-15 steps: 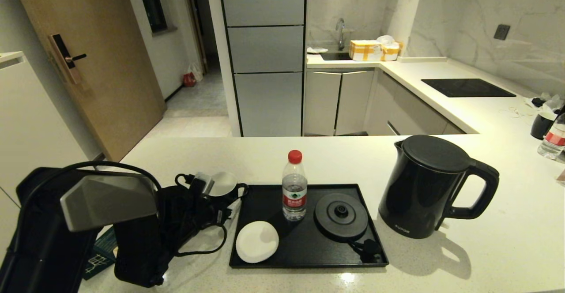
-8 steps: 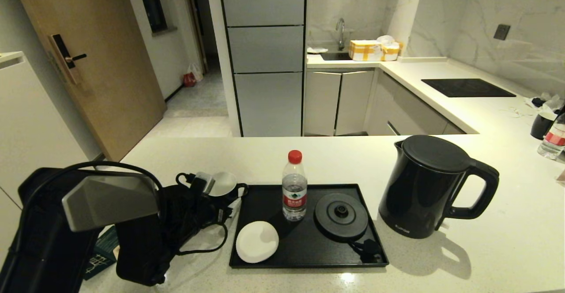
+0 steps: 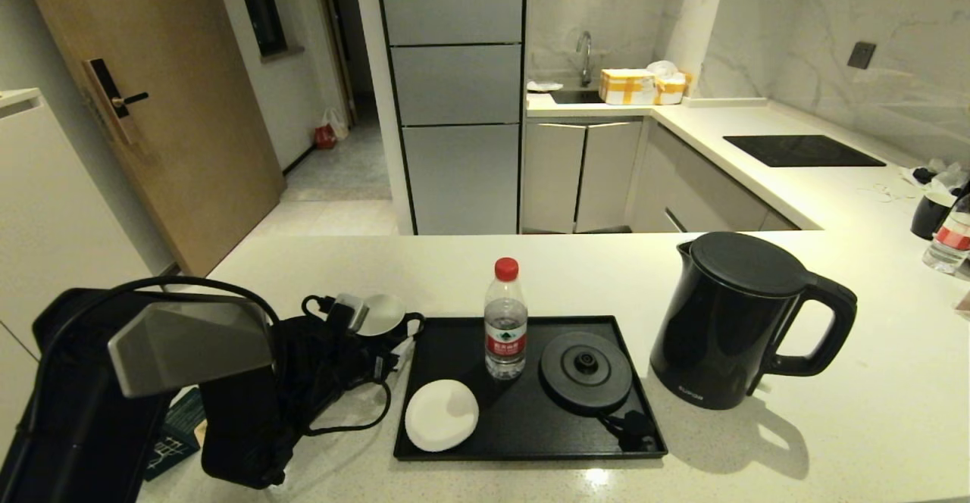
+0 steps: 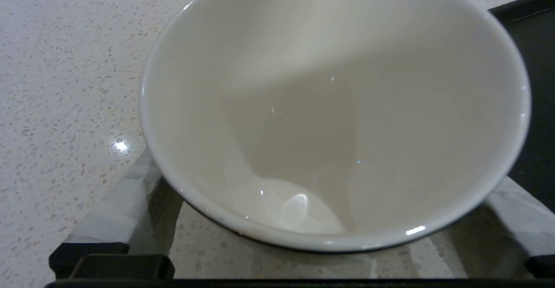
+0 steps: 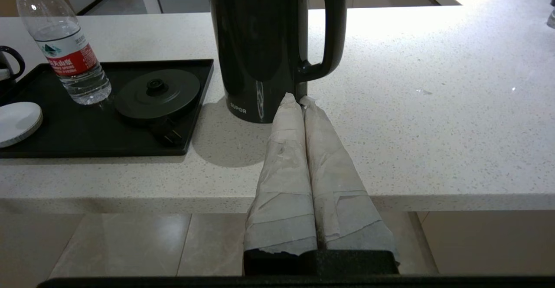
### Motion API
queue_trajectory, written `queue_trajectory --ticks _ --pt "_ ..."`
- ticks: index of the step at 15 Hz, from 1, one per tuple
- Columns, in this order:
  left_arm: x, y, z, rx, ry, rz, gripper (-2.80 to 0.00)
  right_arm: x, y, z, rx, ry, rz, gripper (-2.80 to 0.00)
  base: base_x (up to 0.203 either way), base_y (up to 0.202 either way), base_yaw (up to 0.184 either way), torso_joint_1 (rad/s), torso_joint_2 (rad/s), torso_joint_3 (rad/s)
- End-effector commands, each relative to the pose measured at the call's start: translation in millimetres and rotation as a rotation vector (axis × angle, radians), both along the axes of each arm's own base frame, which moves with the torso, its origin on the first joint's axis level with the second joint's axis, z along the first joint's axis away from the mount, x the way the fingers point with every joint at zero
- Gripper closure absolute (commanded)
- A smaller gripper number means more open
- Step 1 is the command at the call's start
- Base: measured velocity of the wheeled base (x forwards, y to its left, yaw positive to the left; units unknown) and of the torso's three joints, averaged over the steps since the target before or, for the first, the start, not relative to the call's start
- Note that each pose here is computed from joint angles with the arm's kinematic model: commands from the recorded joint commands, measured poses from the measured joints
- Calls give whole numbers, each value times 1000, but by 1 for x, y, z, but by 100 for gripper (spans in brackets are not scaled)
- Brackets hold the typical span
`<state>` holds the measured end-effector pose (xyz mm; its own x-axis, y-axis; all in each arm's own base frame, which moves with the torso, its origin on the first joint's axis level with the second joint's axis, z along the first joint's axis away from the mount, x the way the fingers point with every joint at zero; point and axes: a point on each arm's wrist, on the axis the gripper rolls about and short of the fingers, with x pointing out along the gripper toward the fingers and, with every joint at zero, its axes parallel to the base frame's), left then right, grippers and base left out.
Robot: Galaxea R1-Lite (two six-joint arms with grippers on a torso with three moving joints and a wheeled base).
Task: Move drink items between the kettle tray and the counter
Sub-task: Return the tea cup to its original position
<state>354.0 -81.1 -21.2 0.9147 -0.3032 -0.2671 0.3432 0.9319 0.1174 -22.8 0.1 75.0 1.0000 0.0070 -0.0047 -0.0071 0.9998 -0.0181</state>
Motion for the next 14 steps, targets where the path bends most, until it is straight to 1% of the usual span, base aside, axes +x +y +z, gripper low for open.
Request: queue_trajectory --ticks 1,7,8,9,14 --pt "0 0 1 -1 -9 -1 -280 0 0 0 0 1 1 0 0 0 0 0 0 0" --pt "2 0 0 3 -12 16 -280 0 0 0 0 1 1 0 0 0 0 0 0 0" --pt "2 0 -1 4 -11 19 0 0 0 0 0 3 2 0 0 0 0 0 0 0" --pt "2 0 -2 8 -9 30 0 0 0 0 0 3 1 0 0 0 0 0 0 0" --pt "1 0 -2 6 -4 27 0 0 0 0 0 3 1 0 0 0 0 0 0 0"
